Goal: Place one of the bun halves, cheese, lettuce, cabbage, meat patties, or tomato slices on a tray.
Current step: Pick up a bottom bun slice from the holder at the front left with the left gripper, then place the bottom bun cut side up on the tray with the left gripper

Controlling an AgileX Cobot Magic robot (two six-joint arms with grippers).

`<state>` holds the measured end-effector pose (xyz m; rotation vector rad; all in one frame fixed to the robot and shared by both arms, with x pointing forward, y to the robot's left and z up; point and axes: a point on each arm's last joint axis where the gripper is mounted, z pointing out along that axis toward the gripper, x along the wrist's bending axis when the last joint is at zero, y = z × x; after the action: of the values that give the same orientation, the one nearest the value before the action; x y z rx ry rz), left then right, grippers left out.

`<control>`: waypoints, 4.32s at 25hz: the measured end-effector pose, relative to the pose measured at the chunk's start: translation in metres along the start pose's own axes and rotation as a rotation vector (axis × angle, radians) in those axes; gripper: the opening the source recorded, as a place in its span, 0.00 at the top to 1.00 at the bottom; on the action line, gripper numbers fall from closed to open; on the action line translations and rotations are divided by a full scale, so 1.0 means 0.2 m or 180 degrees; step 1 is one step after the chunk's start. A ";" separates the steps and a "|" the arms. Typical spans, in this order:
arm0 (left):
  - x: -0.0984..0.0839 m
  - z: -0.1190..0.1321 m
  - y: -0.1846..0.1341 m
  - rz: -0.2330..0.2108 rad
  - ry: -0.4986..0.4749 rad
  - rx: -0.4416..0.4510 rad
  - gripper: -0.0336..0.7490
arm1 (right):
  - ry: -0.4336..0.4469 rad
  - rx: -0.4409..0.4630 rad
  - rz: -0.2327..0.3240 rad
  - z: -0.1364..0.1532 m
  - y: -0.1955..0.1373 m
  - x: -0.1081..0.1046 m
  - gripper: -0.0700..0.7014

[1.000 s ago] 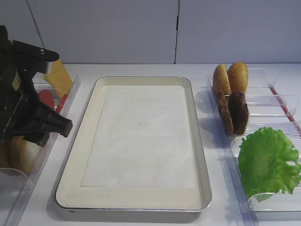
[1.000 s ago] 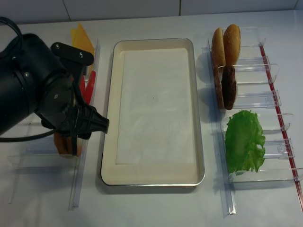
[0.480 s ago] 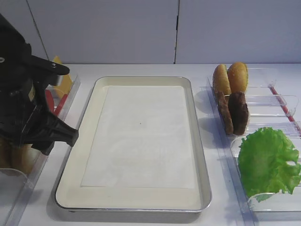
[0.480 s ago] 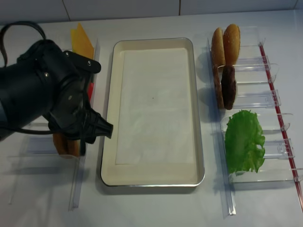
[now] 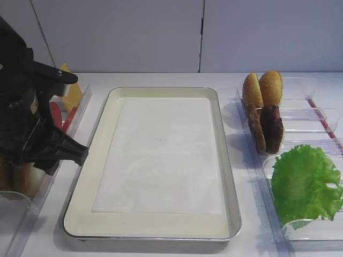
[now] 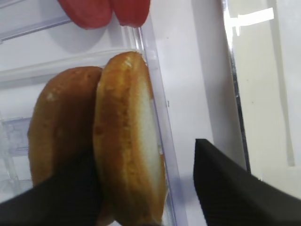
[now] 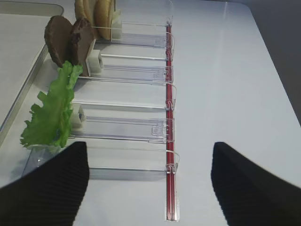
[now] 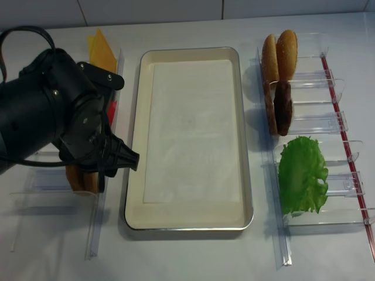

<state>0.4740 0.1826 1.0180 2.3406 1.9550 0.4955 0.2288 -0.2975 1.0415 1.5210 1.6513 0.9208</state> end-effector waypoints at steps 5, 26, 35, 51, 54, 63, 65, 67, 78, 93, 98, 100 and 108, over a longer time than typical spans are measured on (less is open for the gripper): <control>0.00 -0.01 0.01 -0.0010 0.0010 0.0006 0.48 | 0.0000 0.0000 0.0000 0.00 0.00 0.00 0.20; 0.02 -0.04 0.02 -0.0215 0.0097 0.0004 0.74 | 0.0000 0.0000 0.0000 0.00 0.00 0.00 0.20; 0.04 -0.07 0.02 -0.0273 0.0114 -0.0003 0.74 | 0.0000 0.0000 0.0000 0.00 0.00 0.00 0.20; 0.12 -0.44 -0.08 -0.0653 -0.0640 -0.0518 0.74 | 0.0000 0.0000 0.0000 0.00 0.00 0.00 0.20; 0.10 -0.50 -0.09 -0.0675 -0.1033 -0.0722 0.74 | 0.0000 0.0000 0.0000 0.00 0.00 0.00 0.20; -0.04 -0.45 -0.08 -0.0644 -0.2009 -0.1055 0.74 | 0.0000 0.0000 0.0000 0.00 0.00 0.00 0.20; -0.07 -0.41 -0.09 -0.0553 -0.2184 -0.1075 0.74 | 0.0000 0.0000 0.0000 0.00 0.00 0.00 0.20; -0.12 -0.38 -0.09 -0.0479 -0.2358 -0.1001 0.74 | 0.0000 0.0000 0.0000 0.00 0.00 0.00 0.20; -0.25 -0.17 0.07 -0.0320 -0.3373 -0.0712 0.74 | 0.0000 0.0000 0.0000 0.00 0.00 0.00 0.20; -0.24 0.08 0.17 -0.0783 -0.3759 -0.0215 0.75 | 0.0000 0.0000 0.0000 0.00 0.00 0.00 0.20; -0.23 0.11 0.17 -0.0772 -0.3659 -0.0226 0.75 | 0.0000 0.0000 0.0000 0.00 0.00 0.00 0.20; -0.23 0.11 0.17 -0.0781 -0.3622 -0.0250 0.75 | 0.0000 0.0000 0.0000 0.00 0.00 0.00 0.20; -0.26 0.21 0.18 -0.0859 -0.3614 -0.0051 0.75 | 0.0000 0.0000 0.0000 0.00 0.00 0.00 0.20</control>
<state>0.5112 0.1322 0.9768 1.6217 1.5505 -0.6891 0.2288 -0.2975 1.0415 1.5210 1.6513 0.9208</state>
